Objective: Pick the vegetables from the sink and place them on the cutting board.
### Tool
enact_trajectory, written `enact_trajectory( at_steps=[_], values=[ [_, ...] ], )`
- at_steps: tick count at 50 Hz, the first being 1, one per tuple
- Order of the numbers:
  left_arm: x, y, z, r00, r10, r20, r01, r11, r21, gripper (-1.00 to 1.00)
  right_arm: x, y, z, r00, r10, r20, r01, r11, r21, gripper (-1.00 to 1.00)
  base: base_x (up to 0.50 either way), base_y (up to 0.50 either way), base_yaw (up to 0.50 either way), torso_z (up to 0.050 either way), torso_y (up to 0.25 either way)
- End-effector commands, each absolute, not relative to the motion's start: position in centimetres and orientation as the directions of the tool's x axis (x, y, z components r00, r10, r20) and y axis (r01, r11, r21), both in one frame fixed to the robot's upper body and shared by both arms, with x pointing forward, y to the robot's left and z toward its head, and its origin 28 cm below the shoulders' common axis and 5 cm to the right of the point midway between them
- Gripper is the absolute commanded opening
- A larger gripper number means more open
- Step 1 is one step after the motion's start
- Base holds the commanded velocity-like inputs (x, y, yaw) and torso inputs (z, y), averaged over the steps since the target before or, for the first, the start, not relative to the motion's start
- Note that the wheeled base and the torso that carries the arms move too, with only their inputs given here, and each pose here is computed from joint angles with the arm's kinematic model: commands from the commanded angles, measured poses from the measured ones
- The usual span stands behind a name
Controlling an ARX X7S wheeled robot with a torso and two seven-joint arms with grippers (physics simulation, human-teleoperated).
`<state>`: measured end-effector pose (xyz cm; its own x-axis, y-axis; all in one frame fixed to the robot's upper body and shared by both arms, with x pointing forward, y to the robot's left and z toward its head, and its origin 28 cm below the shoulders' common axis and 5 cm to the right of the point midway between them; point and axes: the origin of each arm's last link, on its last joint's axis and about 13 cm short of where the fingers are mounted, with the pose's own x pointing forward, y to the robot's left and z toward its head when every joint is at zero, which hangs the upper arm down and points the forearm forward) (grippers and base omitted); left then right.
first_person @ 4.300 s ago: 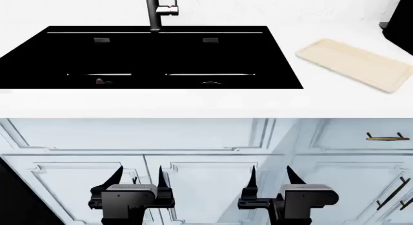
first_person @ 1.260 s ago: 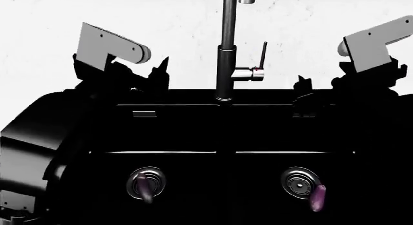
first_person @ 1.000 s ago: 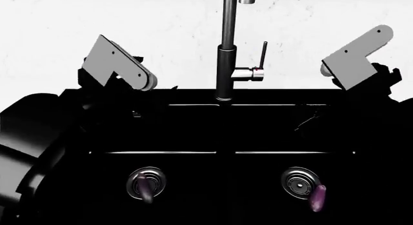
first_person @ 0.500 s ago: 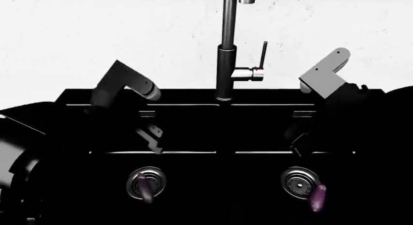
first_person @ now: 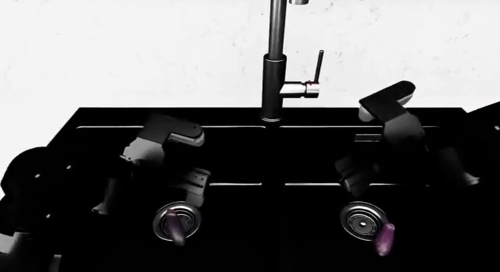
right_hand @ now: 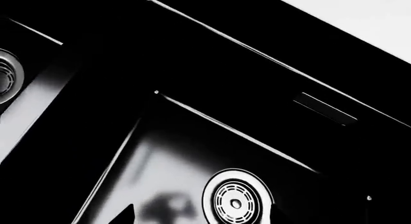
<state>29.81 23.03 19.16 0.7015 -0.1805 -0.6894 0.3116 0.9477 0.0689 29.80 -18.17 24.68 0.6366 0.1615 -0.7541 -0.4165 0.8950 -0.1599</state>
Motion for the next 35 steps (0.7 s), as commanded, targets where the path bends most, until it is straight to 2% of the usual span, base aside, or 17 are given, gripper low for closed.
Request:
enact_trajectory(
  at_steps=[1,7,16,25,35],
  values=[
    [30.4,22.8,16.7,0.656,0.008,-0.755,0.216,0.956,0.198,1.00,30.0,-18.5,23.5,0.620,0.178,-0.764,-0.404,0.907,-0.117,1.00,0.00,0.00,0.00,0.000,0.000],
    [30.2,22.5,15.6,0.609,0.001,-0.793,0.243,0.951,0.189,1.00,30.3,-18.6,22.7,0.616,0.185,-0.766,-0.404,0.909,-0.106,1.00,0.00,0.00,0.00,0.000,0.000],
    [30.6,22.2,14.6,0.586,-0.018,-0.810,0.243,0.958,0.155,1.00,30.8,-18.7,21.8,0.610,0.194,-0.768,-0.408,0.908,-0.094,1.00,0.00,0.00,0.00,0.000,0.000],
    [32.5,22.2,12.6,0.580,-0.029,-0.814,0.196,0.975,0.105,1.00,30.9,-18.7,21.4,0.605,0.199,-0.771,-0.408,0.909,-0.085,1.00,0.00,0.00,0.00,0.000,0.000],
    [34.4,22.8,11.4,0.614,0.000,-0.789,0.095,0.993,0.073,1.00,31.1,-18.5,21.0,0.596,0.206,-0.776,-0.417,0.905,-0.081,1.00,0.00,0.00,0.00,0.000,0.000]
  ],
)
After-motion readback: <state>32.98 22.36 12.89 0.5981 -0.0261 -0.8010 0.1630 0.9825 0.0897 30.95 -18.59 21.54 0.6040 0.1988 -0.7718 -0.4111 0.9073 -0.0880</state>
